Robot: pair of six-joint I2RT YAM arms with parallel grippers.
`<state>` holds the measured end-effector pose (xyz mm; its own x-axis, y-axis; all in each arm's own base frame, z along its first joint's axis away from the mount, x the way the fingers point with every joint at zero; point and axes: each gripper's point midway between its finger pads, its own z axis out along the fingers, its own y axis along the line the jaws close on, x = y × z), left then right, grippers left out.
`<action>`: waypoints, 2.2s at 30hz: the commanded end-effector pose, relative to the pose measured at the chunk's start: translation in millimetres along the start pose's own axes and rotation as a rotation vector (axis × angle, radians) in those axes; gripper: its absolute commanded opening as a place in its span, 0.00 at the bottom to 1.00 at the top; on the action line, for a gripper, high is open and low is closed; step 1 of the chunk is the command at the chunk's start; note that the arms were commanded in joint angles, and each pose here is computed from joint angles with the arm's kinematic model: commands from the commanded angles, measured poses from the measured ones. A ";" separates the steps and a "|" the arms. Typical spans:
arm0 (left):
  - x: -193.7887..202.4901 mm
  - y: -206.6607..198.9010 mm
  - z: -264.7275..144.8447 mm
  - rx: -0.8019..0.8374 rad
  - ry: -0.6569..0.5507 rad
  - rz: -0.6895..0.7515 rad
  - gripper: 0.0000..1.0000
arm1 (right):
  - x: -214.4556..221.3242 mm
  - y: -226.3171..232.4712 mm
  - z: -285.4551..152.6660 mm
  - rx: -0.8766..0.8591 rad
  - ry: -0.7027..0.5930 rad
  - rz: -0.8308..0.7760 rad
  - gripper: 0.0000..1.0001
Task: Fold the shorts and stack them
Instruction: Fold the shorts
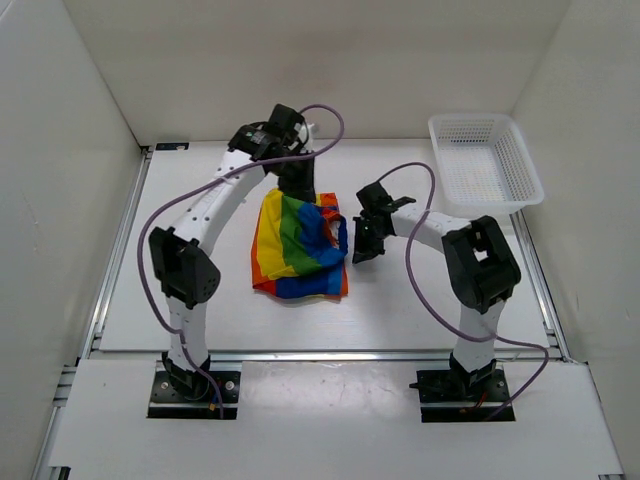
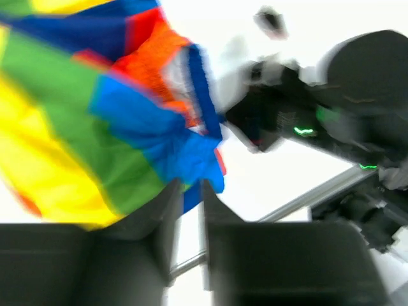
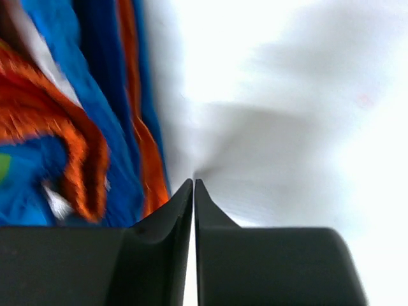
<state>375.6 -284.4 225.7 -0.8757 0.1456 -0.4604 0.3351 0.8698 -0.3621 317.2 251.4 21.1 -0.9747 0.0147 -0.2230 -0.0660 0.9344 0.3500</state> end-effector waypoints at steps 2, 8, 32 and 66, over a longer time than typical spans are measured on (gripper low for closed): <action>-5.4 46.2 -39.7 -0.071 -0.088 -0.119 0.16 | -16.3 -6.5 -51.5 0.080 -0.138 -0.042 0.14; 40.3 115.2 -33.0 -0.162 -0.066 -0.324 0.10 | -31.6 49.6 -93.6 -0.008 -0.222 -0.163 0.06; 134.4 160.3 68.6 -0.202 0.229 -0.425 0.10 | -128.6 35.0 44.6 0.102 -0.141 -0.074 0.00; 116.8 134.5 74.0 -0.177 0.200 -0.401 0.10 | -10.9 68.3 2.9 -0.073 0.013 -0.152 0.10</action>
<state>337.8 -184.3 55.9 -0.9852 -0.1347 -0.1060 -0.0955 0.9448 -0.3133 315.1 305.4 27.4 -0.9642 -0.1468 -0.2208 -0.2159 0.9180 0.3326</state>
